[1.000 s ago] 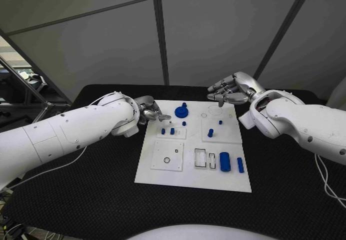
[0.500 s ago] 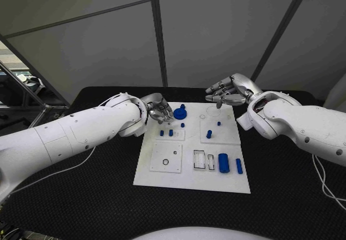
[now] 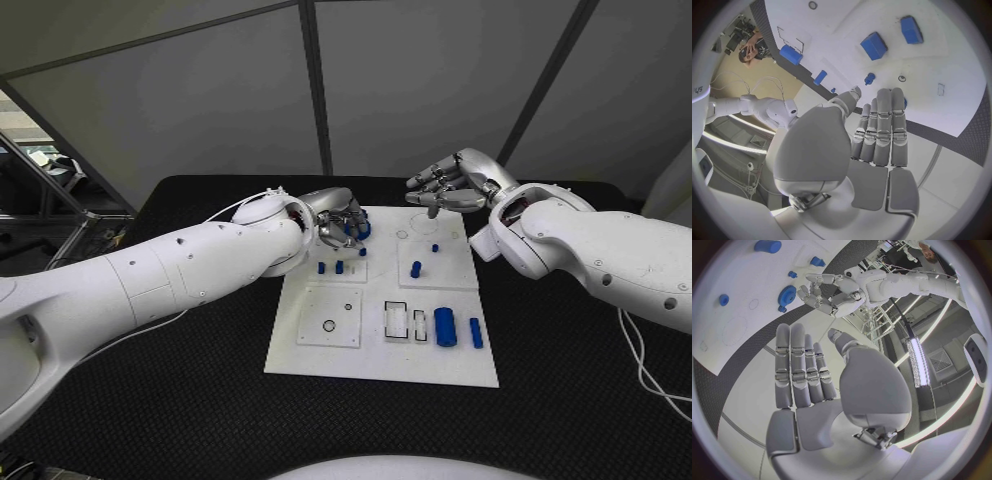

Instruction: Assemble the parts on the task board

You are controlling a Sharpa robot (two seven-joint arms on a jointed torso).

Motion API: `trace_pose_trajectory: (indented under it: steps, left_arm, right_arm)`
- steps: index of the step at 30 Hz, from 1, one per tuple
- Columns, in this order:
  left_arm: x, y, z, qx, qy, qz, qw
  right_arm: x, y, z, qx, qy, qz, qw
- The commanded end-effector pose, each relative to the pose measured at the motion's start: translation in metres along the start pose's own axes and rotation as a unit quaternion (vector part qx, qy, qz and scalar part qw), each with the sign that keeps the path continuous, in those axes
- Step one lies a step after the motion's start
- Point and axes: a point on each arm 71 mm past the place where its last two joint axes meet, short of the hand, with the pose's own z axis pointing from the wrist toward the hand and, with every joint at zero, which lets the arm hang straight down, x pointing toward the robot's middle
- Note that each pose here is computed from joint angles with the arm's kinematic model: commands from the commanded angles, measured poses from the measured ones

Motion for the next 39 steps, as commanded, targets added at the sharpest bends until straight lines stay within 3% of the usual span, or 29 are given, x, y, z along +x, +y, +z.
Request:
trace_pose_trajectory:
  steps: [1,19,39]
  left_arm:
    - [0.0027,-0.0048,0.0031,0.014,0.013,0.066,0.998]
    - [0.0145,-0.011,0.013,-0.003,0.061,0.109,0.992]
    - [0.0173,-0.0119,0.0201,-0.003,0.065,0.114,0.991]
  right_arm:
    - [0.0,0.002,0.001,-0.003,0.002,0.002,1.0]
    - [0.003,0.003,0.003,-0.005,0.004,0.003,1.0]
    - [0.004,0.005,0.003,-0.007,0.006,0.004,1.0]
